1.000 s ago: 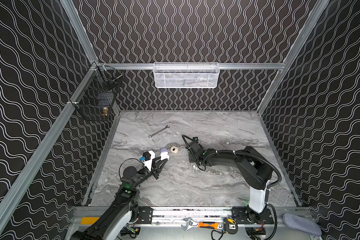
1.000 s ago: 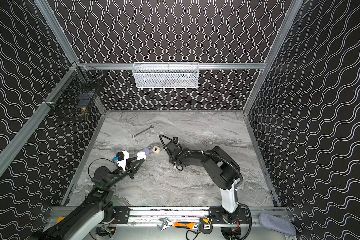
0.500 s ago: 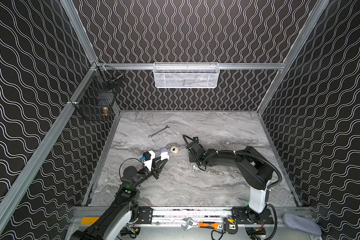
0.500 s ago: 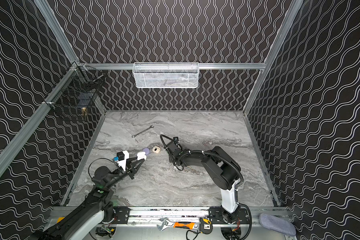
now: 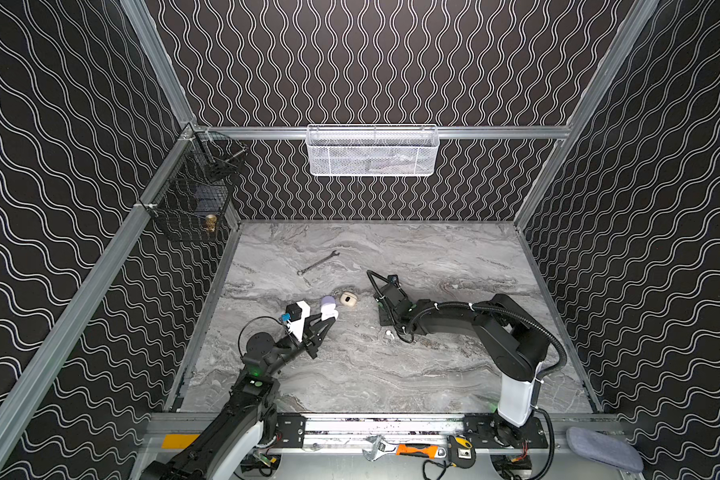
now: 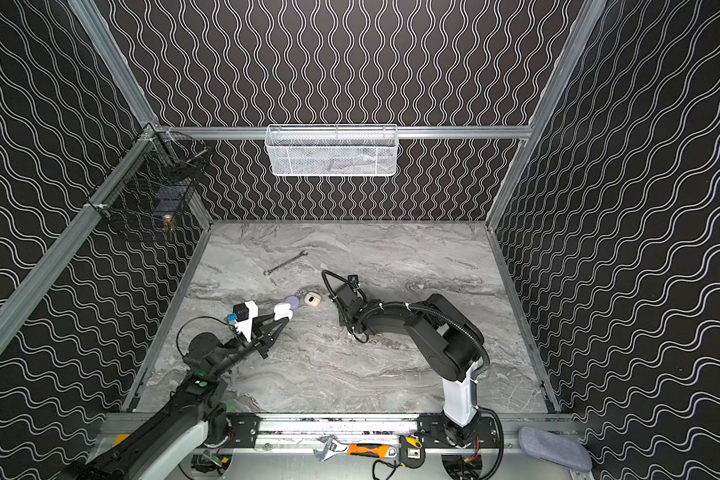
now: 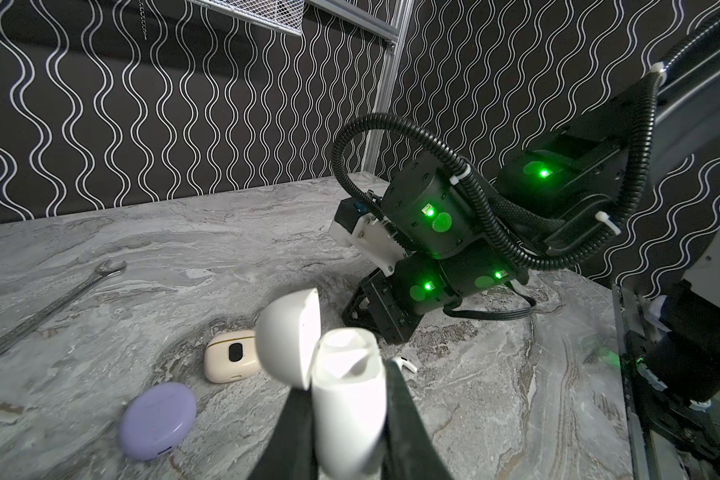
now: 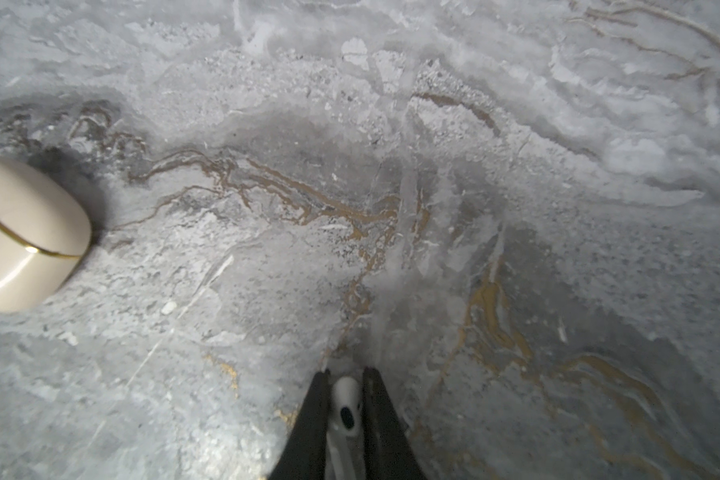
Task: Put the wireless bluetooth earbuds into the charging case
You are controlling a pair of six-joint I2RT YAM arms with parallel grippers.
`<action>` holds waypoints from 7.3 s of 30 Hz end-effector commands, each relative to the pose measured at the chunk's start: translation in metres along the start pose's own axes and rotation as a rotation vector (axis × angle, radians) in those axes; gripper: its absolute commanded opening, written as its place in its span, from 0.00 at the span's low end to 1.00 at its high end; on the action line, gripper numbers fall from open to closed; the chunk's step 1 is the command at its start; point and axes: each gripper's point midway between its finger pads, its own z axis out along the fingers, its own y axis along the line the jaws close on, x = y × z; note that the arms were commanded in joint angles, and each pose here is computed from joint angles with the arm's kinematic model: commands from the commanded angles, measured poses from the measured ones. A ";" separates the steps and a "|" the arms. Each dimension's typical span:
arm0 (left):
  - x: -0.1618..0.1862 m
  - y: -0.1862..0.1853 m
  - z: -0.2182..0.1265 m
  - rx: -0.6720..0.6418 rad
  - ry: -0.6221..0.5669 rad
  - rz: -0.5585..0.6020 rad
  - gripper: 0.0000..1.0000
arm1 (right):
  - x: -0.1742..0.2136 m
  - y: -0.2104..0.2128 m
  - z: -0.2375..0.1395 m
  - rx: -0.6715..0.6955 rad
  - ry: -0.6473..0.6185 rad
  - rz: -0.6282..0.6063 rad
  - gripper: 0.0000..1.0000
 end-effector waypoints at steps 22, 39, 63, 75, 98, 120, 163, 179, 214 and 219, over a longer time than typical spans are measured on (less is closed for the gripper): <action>-0.103 -0.057 -0.016 0.277 -0.341 0.056 0.00 | -0.119 0.076 -0.318 -0.827 -0.791 0.053 0.08; -0.145 -0.090 -0.038 0.414 -0.451 0.095 0.00 | -0.078 0.153 -0.423 -1.239 -1.002 -0.150 0.10; -0.092 -0.125 -0.035 0.467 -0.347 0.324 0.00 | -0.031 0.141 -0.412 -1.214 -1.089 -0.241 0.11; -0.090 -0.133 -0.032 0.490 -0.347 0.342 0.00 | -0.031 0.154 -0.405 -1.211 -1.132 -0.256 0.10; -0.096 -0.132 -0.037 0.472 -0.375 0.331 0.00 | -0.037 0.145 -0.373 -1.078 -1.190 -0.180 0.08; -0.101 -0.121 -0.040 0.391 -0.433 0.316 0.00 | -0.031 0.137 -0.340 -1.091 -1.078 0.028 0.07; -0.100 -0.111 -0.032 0.342 -0.431 0.300 0.00 | -0.005 0.151 -0.339 -1.169 -1.042 0.001 0.06; -0.096 -0.108 -0.030 0.335 -0.425 0.296 0.00 | -0.003 0.149 -0.348 -1.183 -1.058 0.010 0.06; -0.093 -0.111 -0.035 0.346 -0.436 0.302 0.00 | -0.012 0.149 -0.337 -1.086 -1.068 0.022 0.07; -0.098 -0.121 -0.040 0.401 -0.436 0.300 0.00 | -0.004 0.147 -0.334 -1.076 -1.082 -0.041 0.09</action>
